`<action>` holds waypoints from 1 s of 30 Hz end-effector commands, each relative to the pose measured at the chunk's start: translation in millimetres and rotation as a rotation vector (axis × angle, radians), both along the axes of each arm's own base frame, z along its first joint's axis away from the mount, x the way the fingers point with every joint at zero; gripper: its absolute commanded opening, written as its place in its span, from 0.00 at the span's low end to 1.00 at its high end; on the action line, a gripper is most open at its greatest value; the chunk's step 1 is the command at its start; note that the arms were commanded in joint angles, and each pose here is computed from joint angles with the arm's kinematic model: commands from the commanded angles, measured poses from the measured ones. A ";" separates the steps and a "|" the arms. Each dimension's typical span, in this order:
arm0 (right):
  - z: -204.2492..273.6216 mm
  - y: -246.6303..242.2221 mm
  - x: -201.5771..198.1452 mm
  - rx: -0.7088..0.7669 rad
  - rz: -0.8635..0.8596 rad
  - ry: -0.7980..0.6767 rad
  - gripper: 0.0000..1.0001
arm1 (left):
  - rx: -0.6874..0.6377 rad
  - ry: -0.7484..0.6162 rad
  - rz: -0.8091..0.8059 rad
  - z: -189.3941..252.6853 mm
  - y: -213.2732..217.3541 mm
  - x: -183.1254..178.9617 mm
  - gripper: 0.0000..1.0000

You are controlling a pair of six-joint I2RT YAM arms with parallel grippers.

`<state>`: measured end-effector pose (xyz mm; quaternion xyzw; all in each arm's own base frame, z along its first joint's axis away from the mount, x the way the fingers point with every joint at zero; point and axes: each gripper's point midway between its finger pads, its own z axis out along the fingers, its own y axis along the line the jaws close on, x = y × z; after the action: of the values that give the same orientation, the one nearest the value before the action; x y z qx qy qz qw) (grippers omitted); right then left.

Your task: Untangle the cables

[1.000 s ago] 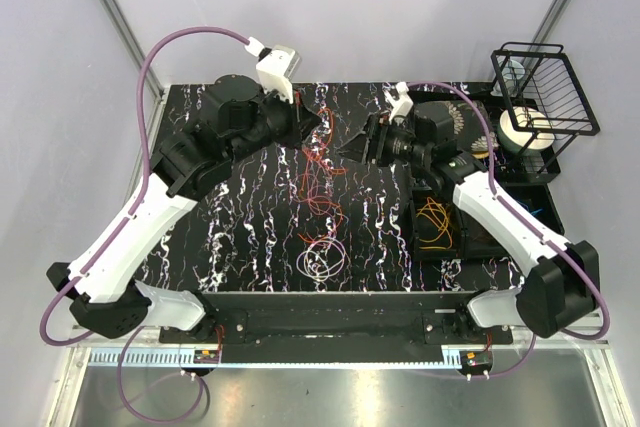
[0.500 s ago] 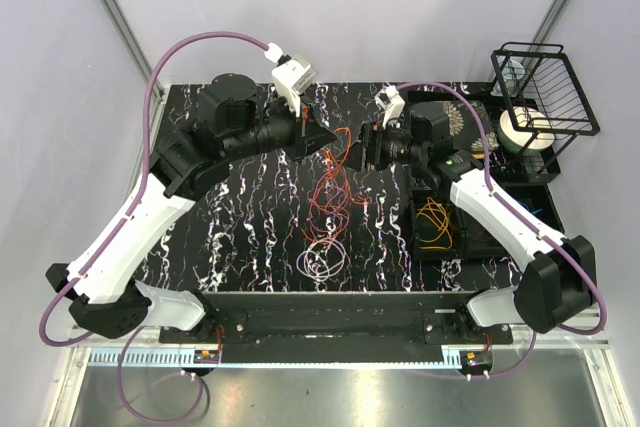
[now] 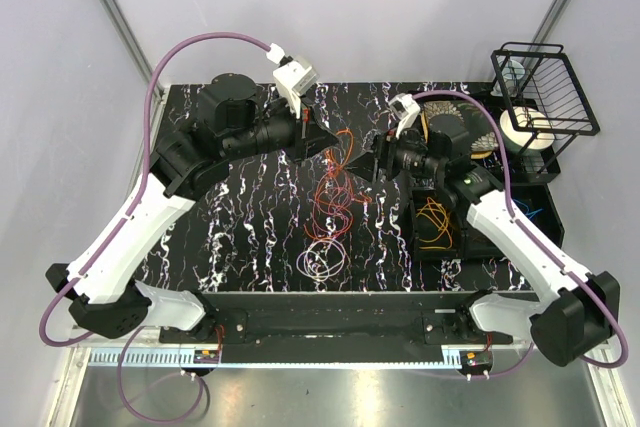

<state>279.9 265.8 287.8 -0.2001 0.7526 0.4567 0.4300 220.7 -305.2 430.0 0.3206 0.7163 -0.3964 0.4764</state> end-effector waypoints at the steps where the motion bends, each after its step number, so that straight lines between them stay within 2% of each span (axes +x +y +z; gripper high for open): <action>1: 17.8 -1.2 0.0 0.021 -0.014 -0.098 0.74 | -0.061 -0.061 -0.040 28.1 0.3 -7.7 0.00; 14: 0.9 12.2 -6.6 -0.019 0.089 -0.070 0.70 | -0.068 -0.059 -0.049 29.1 -3.1 -6.8 0.00; 26: -10.4 22.6 2.0 -0.046 0.081 -0.057 0.66 | -0.071 -0.048 -0.062 27.6 -8.2 -5.6 0.00; 30: -10.9 23.1 6.1 -0.055 0.061 -0.062 0.62 | -0.069 -0.045 -0.065 26.1 -8.7 -5.8 0.00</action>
<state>276.8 284.2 254.4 -0.2388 0.7636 0.4500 0.3968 218.1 -311.0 428.6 0.3304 0.7128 -0.4076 0.4654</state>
